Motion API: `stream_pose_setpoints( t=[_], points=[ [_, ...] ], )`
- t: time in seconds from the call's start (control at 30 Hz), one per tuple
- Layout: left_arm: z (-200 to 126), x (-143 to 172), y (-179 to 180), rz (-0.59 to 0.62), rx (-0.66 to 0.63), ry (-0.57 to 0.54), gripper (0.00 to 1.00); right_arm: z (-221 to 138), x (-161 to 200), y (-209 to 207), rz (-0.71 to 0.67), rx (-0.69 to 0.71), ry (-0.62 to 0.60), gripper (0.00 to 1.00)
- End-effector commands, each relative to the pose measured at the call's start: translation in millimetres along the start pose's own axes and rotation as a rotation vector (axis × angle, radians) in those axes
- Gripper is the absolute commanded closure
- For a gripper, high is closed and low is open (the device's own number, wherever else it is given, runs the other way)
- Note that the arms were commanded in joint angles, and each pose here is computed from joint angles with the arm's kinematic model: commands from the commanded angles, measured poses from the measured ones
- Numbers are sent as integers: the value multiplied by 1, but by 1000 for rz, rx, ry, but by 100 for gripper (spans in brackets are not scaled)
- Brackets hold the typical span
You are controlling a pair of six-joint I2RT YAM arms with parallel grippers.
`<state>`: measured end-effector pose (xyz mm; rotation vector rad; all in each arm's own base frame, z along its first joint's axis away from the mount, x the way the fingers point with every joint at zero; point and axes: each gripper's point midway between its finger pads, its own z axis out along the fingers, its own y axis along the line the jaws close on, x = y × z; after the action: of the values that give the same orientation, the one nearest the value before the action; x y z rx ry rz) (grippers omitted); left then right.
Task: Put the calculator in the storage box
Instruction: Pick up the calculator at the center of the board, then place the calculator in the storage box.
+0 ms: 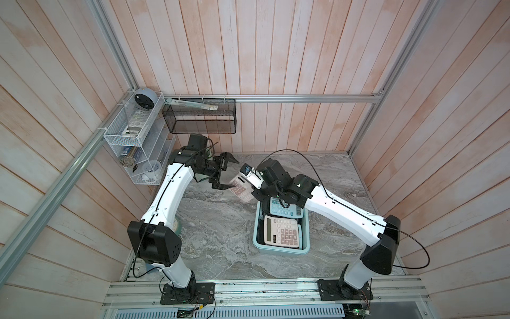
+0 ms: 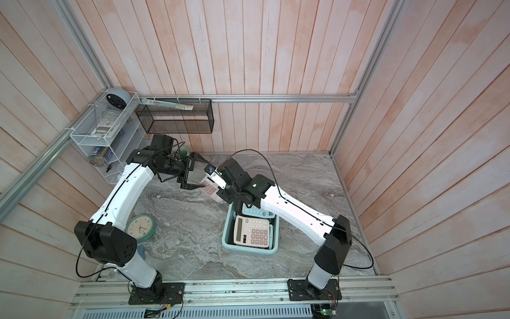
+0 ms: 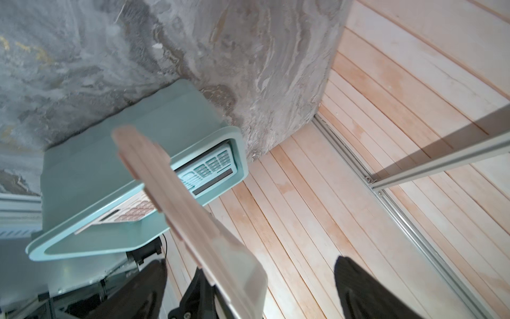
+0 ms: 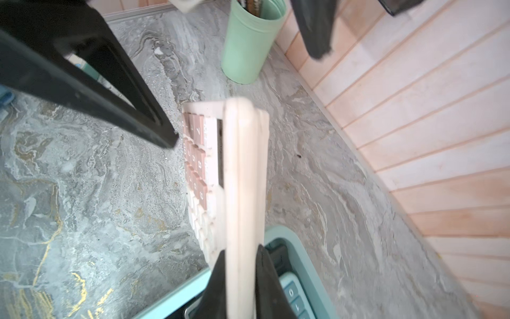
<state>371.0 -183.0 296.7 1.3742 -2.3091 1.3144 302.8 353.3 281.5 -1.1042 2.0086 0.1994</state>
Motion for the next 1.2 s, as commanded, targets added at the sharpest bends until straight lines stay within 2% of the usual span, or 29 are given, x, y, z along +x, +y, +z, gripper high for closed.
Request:
stream_pose_setpoints(
  t=[0.0,0.1,0.2,0.43,0.67,0.97,1.13,1.17],
  points=[
    [-22,-5,-24,188,98,-110,0,-46,10,-34,249,52,24,100],
    [-30,-6,-32,275,157,-157,0,-75,35,-40,390,33,66,100],
    [-30,-10,-27,338,163,-189,0,-100,63,-31,492,-6,115,100],
    [-16,-22,-5,387,137,-208,0,-133,128,0,720,-84,266,100],
    [-2,-28,8,416,97,-208,0,-127,163,18,880,-102,377,100],
    [13,-30,27,421,54,-169,0,-109,173,49,1040,-227,443,100],
    [16,-31,34,417,35,-160,0,-117,190,56,1113,-229,482,72],
    [17,-32,35,416,32,-157,0,-119,193,56,1114,-223,486,69]
  ],
)
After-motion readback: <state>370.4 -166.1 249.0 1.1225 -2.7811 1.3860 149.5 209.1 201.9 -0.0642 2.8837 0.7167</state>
